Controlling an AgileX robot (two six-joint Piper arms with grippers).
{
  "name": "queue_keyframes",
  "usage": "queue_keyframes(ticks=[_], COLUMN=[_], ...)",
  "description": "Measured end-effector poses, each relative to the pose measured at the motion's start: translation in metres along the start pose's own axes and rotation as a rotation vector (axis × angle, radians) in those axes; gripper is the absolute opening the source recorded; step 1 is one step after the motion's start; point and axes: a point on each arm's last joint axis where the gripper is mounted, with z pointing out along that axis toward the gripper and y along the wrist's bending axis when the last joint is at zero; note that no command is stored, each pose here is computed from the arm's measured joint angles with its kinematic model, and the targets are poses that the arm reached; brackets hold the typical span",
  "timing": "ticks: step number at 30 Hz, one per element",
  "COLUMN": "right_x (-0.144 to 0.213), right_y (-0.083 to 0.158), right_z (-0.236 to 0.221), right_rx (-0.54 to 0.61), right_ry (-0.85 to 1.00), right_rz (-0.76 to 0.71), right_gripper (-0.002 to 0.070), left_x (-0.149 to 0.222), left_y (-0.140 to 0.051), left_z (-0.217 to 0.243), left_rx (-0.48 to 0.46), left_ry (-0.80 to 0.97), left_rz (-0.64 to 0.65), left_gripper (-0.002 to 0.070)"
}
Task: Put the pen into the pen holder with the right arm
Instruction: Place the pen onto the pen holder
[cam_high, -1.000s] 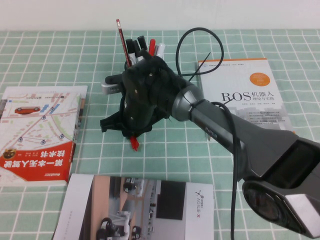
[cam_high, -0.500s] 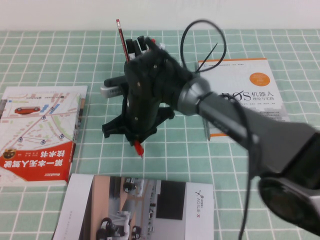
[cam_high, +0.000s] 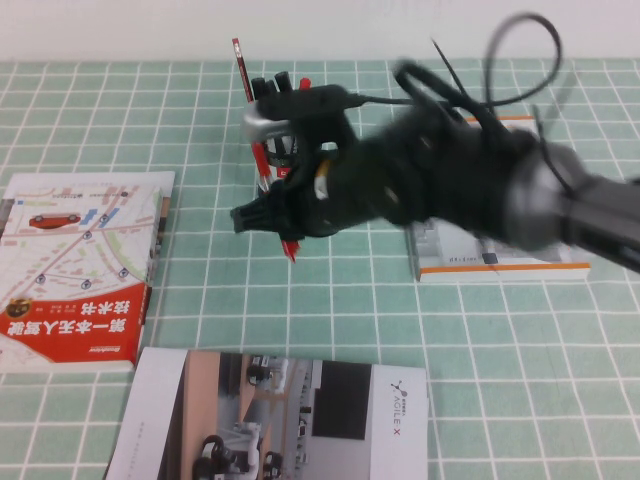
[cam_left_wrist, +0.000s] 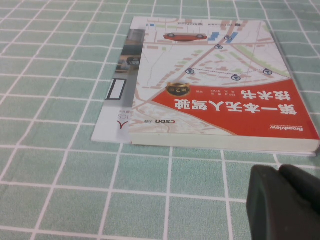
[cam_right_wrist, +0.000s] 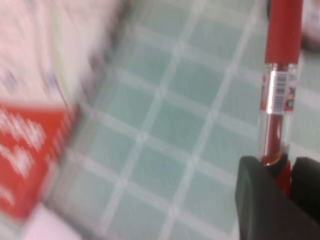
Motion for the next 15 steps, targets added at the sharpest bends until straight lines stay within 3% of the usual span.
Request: queue_keyframes(ticks=[8,15], right_x=[0.003,-0.009], right_y=[-0.011,-0.015], right_z=[0.000,0.006], right_rx=[-0.187,-0.128], right_ry=[-0.514,-0.856], right_rz=[-0.041,-0.158], right_gripper=[0.0095,0.0095], left_x=[0.000,0.000], left_y=[0.000,0.000], left_z=[0.000,0.000], left_rx=[0.000,0.000], left_ry=[0.000,0.000], left_rz=[0.000,0.000], left_gripper=[-0.0004,-0.0004])
